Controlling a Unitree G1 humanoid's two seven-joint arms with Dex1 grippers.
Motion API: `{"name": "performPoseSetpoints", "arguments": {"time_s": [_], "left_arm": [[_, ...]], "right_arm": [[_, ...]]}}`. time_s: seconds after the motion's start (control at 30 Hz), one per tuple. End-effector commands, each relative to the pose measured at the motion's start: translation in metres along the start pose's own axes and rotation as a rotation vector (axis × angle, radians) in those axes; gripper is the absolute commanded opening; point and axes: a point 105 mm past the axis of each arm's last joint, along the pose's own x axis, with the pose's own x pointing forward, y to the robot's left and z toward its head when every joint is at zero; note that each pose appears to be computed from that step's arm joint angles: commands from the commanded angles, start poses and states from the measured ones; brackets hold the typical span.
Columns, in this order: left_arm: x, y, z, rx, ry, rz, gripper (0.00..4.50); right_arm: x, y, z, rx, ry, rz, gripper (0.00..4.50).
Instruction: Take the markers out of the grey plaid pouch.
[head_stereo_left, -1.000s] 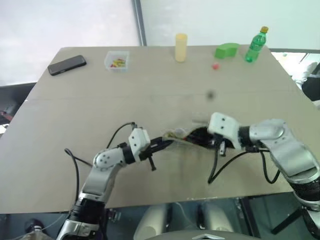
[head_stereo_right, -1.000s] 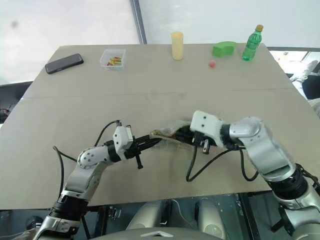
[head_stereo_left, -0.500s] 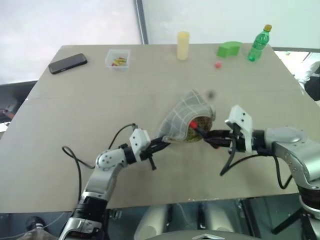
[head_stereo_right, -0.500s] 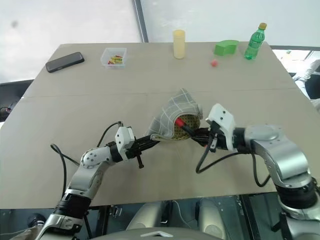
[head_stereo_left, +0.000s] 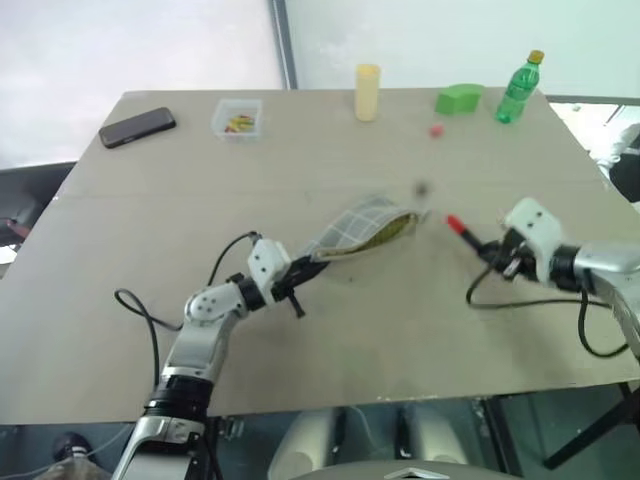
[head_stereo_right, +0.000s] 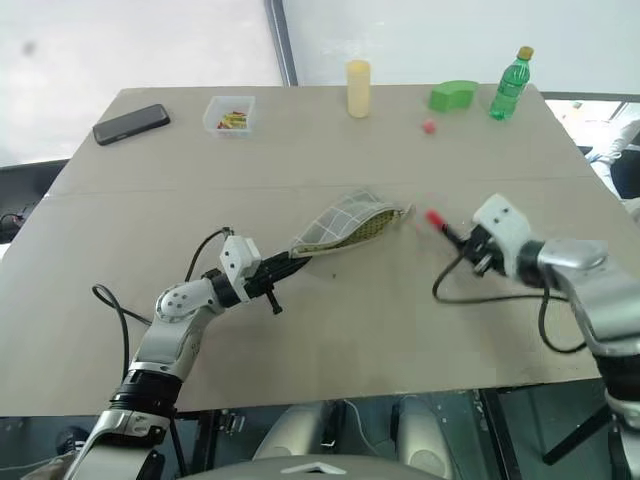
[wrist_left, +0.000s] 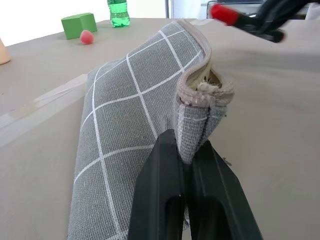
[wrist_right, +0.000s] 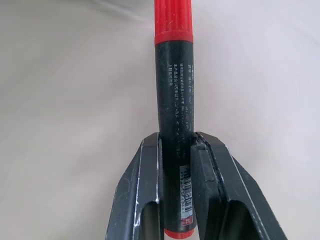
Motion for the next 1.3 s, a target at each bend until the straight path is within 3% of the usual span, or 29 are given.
{"name": "performPoseSetpoints", "arguments": {"time_s": [0.03, 0.27, 0.43, 0.53, 0.63, 0.73, 0.93, 1.17, 1.3], "left_arm": [[0.001, -0.005, 0.006, 0.036, -0.027, -0.022, 0.0], [-0.003, -0.006, 0.003, 0.04, -0.029, -0.012, 0.0], [-0.007, -0.008, 0.002, 0.036, -0.029, -0.005, 0.0], [-0.005, -0.012, 0.008, 0.003, -0.046, -0.035, 0.0], [-0.002, -0.018, 0.022, -0.104, -0.105, -0.103, 0.0], [-0.002, -0.027, 0.043, -0.214, -0.184, -0.2, 0.0], [-0.007, -0.033, 0.078, -0.443, -0.258, -0.349, 0.0], [-0.008, -0.043, 0.044, -0.284, -0.102, -0.373, 0.0], [-0.012, -0.044, 0.028, -0.295, -0.07, -0.347, 0.0]], "right_arm": [[0.006, -0.035, -0.016, -0.01, 0.099, -0.136, 0.27], [0.025, -0.034, -0.029, -0.016, 0.173, -0.083, 0.27], [0.027, -0.031, -0.032, -0.036, 0.168, -0.074, 2.61], [0.024, -0.029, -0.026, -0.025, 0.113, -0.078, 3.72], [0.009, -0.024, -0.012, -0.038, 0.025, -0.063, 3.72], [-0.019, -0.008, 0.02, -0.082, -0.159, -0.009, 3.72], [-0.086, 0.042, 0.079, -0.099, -0.421, 0.179, 3.72], [-0.12, 0.066, 0.108, -0.102, -0.506, 0.254, 3.72], [-0.111, 0.08, 0.1, -0.145, -0.421, 0.279, 3.72]]}}
